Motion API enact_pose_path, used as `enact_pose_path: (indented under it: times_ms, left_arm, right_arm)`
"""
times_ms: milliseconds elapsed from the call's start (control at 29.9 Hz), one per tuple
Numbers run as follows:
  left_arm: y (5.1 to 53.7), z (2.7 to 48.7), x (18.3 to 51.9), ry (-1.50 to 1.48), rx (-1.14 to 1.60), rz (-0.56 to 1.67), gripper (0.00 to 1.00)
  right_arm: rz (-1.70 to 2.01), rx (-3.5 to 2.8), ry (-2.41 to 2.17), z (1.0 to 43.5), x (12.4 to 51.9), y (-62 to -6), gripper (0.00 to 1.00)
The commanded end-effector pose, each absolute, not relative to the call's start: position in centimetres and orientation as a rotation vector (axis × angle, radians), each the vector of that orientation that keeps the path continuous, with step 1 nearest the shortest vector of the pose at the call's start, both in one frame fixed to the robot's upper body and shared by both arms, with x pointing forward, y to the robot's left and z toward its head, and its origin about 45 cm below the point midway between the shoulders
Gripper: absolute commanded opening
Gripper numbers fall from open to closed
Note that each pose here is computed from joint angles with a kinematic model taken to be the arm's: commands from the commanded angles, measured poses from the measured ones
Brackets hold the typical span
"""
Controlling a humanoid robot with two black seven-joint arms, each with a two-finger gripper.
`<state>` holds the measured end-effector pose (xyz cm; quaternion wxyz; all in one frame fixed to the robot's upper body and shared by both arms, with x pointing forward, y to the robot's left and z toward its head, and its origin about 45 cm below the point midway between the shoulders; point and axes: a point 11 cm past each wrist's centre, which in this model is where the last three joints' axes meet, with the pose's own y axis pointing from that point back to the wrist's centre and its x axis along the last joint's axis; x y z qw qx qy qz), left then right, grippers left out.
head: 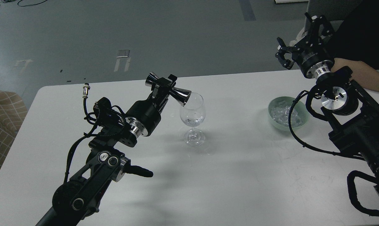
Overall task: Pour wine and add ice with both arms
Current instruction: 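Tilt the jigger with the left gripper to pour into the wine glass, then turn the jigger upright and move it back beside the glass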
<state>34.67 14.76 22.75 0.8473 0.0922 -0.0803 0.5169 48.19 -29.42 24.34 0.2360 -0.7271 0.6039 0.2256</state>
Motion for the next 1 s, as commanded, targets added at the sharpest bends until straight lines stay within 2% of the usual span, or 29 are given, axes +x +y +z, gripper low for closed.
enact_pose_path:
  times_ms: [0, 434, 568, 769, 869, 969]
  left_arm:
    - [15.2, 22.9, 34.9, -0.177, 0.204, 1.092, 0.00]
    - [15.7, 26.0, 36.1, 0.081, 0.036, 1.116, 0.00]
    - [16.6, 27.0, 36.6, 0.303, -0.103, 1.129, 0.00]
    - [22.6, 27.2, 37.4, 0.707, -0.378, 1.246, 0.00]
    - [27.3, 25.6, 36.2, 0.858, -0.530, 1.317, 0.00]
    - [29.7, 24.7, 35.3, 0.920, -0.612, 1.351, 0.00]
  right_arm:
    - [0.611, -1.995, 1.658, 24.5, 48.2, -29.6, 1.00]
    - [0.616, -1.995, 1.657, 24.4, 48.2, -29.5, 1.00]
    - [0.617, -1.993, 1.660, 24.3, 48.2, -29.5, 1.00]
    - [0.619, -1.994, 1.660, 24.3, 48.2, -29.5, 1.00]
    - [0.620, -1.995, 1.661, 24.3, 48.2, -29.5, 1.00]
    - [0.622, -1.996, 1.662, 24.2, 48.2, -29.4, 1.00]
